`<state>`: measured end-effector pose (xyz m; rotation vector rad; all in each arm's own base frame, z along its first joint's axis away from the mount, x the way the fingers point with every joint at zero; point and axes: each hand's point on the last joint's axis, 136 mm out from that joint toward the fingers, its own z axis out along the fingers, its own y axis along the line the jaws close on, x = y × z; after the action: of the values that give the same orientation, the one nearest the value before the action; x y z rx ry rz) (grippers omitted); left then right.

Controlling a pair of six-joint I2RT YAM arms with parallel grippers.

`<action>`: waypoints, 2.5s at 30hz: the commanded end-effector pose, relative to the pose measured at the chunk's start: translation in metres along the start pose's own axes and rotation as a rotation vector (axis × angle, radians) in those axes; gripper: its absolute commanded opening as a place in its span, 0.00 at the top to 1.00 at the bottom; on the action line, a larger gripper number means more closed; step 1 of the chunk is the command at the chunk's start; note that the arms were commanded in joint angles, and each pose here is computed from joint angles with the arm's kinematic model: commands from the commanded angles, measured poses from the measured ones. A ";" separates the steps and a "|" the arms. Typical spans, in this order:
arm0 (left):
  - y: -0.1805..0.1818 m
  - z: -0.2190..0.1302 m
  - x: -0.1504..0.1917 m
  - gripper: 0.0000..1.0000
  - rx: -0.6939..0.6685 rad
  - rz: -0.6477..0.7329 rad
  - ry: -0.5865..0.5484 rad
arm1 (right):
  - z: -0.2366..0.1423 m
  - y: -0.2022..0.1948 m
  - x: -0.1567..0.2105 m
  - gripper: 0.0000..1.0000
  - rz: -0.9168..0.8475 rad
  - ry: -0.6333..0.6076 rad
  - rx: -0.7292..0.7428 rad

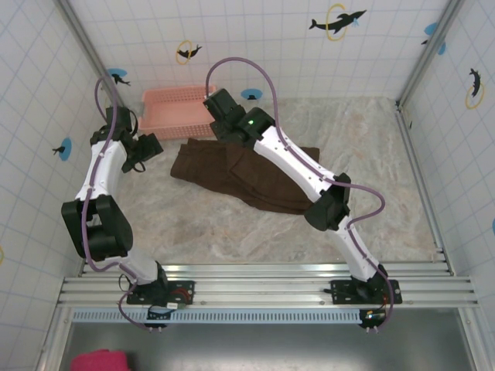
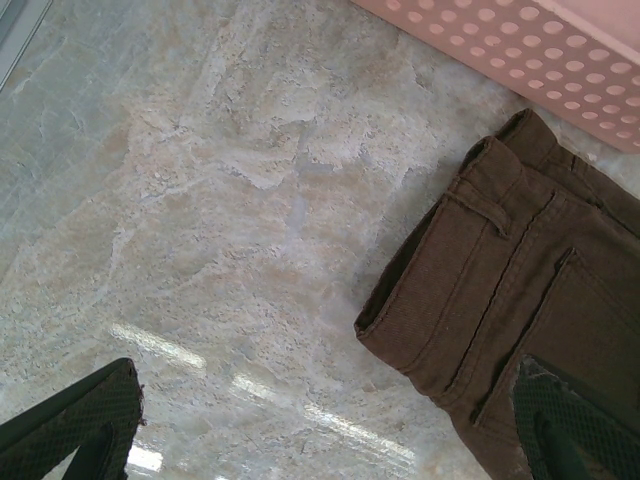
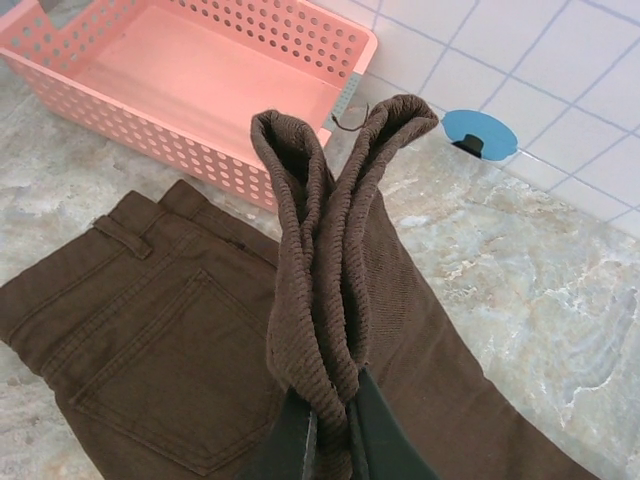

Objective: Roll up the long pants

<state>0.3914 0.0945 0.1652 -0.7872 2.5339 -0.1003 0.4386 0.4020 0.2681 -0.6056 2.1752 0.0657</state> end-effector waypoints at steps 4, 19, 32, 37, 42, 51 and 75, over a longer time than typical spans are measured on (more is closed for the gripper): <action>0.001 -0.006 0.004 0.03 -0.006 0.002 -0.004 | 0.023 0.010 -0.010 1.00 0.063 -0.048 -0.050; 0.001 -0.031 0.007 0.03 0.001 0.002 -0.030 | 0.096 0.052 0.010 0.98 0.196 -0.030 -0.237; 0.005 -0.050 0.013 0.03 -0.015 0.016 -0.042 | 0.089 0.120 -0.042 0.37 0.514 -0.180 -0.643; 0.003 -0.028 0.024 0.03 -0.004 -0.006 -0.006 | 0.066 0.081 -0.026 0.34 0.418 -0.061 -0.532; -0.025 -0.008 0.031 0.03 0.031 0.008 0.024 | 0.072 -0.028 0.034 0.31 0.418 0.110 -0.228; -0.078 0.044 0.031 0.03 0.092 0.031 0.106 | 0.046 -0.182 0.165 0.28 0.618 0.289 0.013; -0.130 0.126 0.041 0.10 0.189 0.063 0.227 | 0.025 -0.231 0.277 0.29 0.733 0.473 0.123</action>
<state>0.4806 -0.0236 0.0677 -0.6339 2.7162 -0.3966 0.4181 0.0968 0.0708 0.3108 2.7566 0.1794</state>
